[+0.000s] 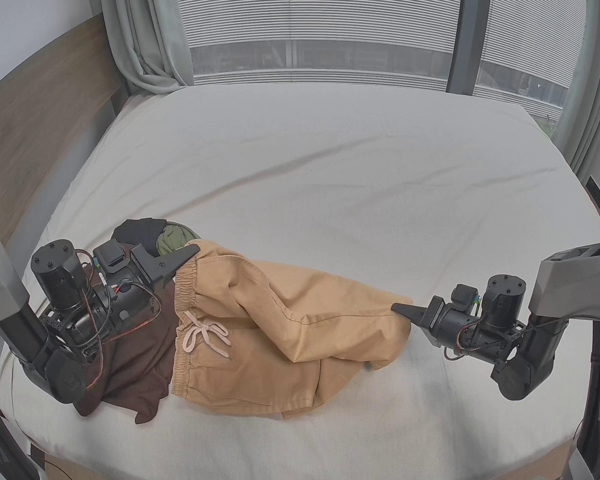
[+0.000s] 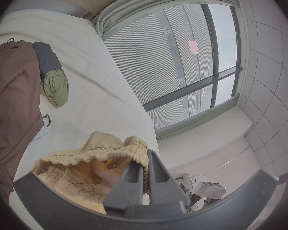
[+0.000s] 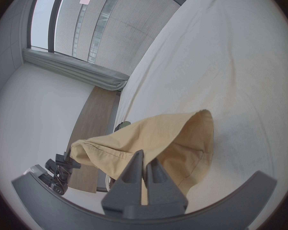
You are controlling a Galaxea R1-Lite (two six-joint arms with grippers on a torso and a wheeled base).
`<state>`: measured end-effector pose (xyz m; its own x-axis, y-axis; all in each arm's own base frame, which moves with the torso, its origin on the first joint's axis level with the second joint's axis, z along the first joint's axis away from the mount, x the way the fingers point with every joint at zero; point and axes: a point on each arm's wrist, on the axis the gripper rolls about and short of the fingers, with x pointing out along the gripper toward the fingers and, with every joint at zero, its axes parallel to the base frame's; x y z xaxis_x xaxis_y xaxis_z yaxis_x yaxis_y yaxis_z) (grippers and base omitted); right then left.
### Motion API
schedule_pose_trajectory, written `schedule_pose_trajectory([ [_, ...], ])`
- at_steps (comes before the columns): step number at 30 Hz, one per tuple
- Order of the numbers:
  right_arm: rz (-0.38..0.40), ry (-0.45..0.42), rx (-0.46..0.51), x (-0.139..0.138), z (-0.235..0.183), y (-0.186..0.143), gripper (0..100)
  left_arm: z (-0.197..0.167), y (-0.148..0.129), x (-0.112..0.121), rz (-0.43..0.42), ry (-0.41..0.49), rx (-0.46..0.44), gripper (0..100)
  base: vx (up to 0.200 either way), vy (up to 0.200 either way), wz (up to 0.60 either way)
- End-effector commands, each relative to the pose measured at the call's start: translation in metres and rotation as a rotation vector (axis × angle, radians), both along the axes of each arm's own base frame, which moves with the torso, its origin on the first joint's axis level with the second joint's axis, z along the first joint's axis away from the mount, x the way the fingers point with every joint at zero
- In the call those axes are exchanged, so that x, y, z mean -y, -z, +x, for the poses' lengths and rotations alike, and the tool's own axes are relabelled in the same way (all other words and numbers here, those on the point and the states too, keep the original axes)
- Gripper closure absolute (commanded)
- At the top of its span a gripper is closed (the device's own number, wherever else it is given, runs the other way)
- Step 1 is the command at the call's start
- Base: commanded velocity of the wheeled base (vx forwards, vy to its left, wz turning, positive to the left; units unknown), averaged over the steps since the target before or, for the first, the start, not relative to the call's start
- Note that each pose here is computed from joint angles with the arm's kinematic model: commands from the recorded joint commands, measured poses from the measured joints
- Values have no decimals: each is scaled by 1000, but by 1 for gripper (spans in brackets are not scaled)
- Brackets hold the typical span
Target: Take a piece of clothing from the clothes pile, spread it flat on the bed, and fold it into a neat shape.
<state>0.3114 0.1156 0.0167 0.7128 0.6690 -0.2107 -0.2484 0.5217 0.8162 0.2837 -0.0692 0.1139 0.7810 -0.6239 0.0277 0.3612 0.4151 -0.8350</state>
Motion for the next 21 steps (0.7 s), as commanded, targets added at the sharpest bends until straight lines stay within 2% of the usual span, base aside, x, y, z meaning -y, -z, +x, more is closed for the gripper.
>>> schedule_pose_trajectory([
  [1,13,8,17,5,2,-7,100,2,5,1,3,1,-16,100,0,0,0],
  [6,7,-36,-2,-6,-1,0,100,1,6,1,3,3,-19,100,0,0,0],
  [7,2,-79,-20,-15,-5,6,100,1,6,1,3,3,-19,100,0,0,0],
  [9,-3,-101,-31,-19,-7,11,100,1,5,1,3,3,-17,100,0,0,0],
  [10,-6,-106,-34,-21,-7,13,0,1,5,1,3,3,-17,100,0,0,0],
  [21,-27,-210,-64,-56,-20,30,0,1,5,1,1,3,-15,100,0,0,0],
])
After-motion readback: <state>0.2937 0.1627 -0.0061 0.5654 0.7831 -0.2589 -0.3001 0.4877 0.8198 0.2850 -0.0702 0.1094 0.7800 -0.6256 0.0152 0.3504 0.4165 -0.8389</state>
